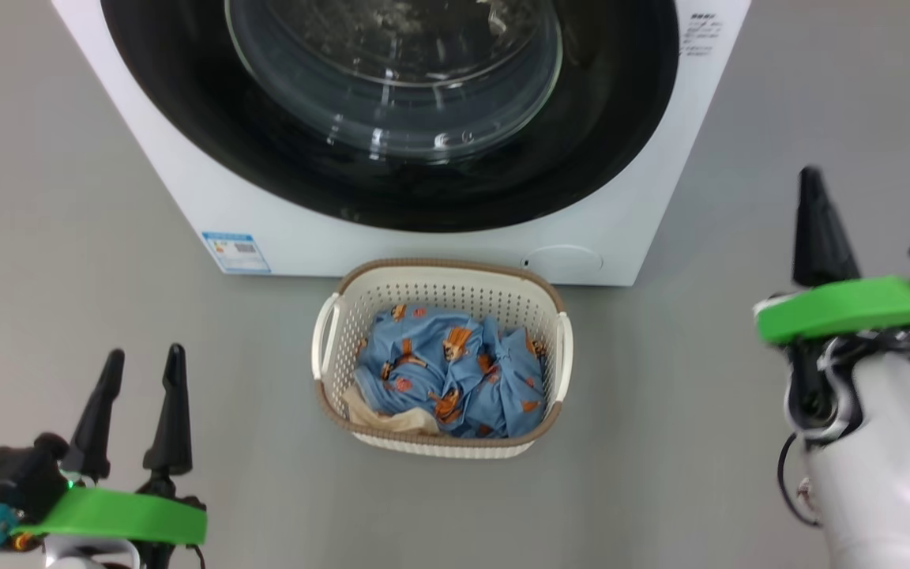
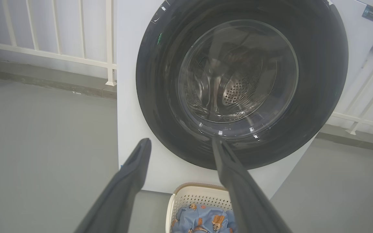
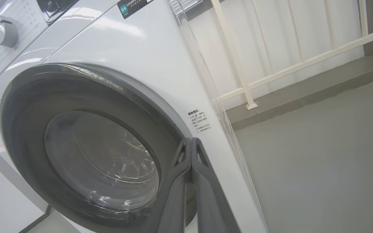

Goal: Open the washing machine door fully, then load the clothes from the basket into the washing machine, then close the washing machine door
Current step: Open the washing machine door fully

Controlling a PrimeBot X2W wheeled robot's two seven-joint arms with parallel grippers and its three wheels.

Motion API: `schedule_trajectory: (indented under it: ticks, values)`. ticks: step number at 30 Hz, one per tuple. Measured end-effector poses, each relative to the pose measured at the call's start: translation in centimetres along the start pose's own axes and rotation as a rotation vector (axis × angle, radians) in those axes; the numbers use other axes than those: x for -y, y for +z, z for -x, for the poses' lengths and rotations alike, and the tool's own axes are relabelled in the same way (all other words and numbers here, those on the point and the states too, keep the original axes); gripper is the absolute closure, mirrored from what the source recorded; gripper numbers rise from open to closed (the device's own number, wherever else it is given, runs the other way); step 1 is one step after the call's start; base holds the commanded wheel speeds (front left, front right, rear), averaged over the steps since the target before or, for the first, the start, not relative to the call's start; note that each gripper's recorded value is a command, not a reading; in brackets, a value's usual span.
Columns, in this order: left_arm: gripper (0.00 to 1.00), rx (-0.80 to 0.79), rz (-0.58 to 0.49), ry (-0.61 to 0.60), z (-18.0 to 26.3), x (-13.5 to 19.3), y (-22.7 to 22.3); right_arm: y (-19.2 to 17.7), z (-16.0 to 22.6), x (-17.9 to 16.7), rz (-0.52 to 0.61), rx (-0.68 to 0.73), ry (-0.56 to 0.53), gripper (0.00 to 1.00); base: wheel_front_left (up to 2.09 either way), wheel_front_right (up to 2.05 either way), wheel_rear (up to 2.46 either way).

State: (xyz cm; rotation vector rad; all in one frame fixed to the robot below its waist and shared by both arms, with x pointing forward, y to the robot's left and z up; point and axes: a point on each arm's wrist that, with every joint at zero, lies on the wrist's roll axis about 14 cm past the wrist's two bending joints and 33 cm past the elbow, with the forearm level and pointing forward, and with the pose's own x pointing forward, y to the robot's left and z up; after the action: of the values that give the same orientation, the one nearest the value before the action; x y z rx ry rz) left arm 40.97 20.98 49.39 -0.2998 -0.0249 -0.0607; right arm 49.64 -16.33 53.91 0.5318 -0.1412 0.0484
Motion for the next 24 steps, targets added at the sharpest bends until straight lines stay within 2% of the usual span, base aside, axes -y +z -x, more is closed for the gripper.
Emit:
schedule_trajectory:
  ticks: [12,24]
  values:
    - [0.0,-0.016,0.009,0.027,-1.0,-1.6,-0.5,0.9,-5.0,1.5,-0.188,0.033,-0.036,1.0,0.0,0.0,0.0]
    - [0.0,-0.041,-0.005,0.06,-1.7,-3.3,-1.4,-0.5,-10.3,1.4,-0.432,-0.056,-0.035,1.0,0.0,0.0,0.0]
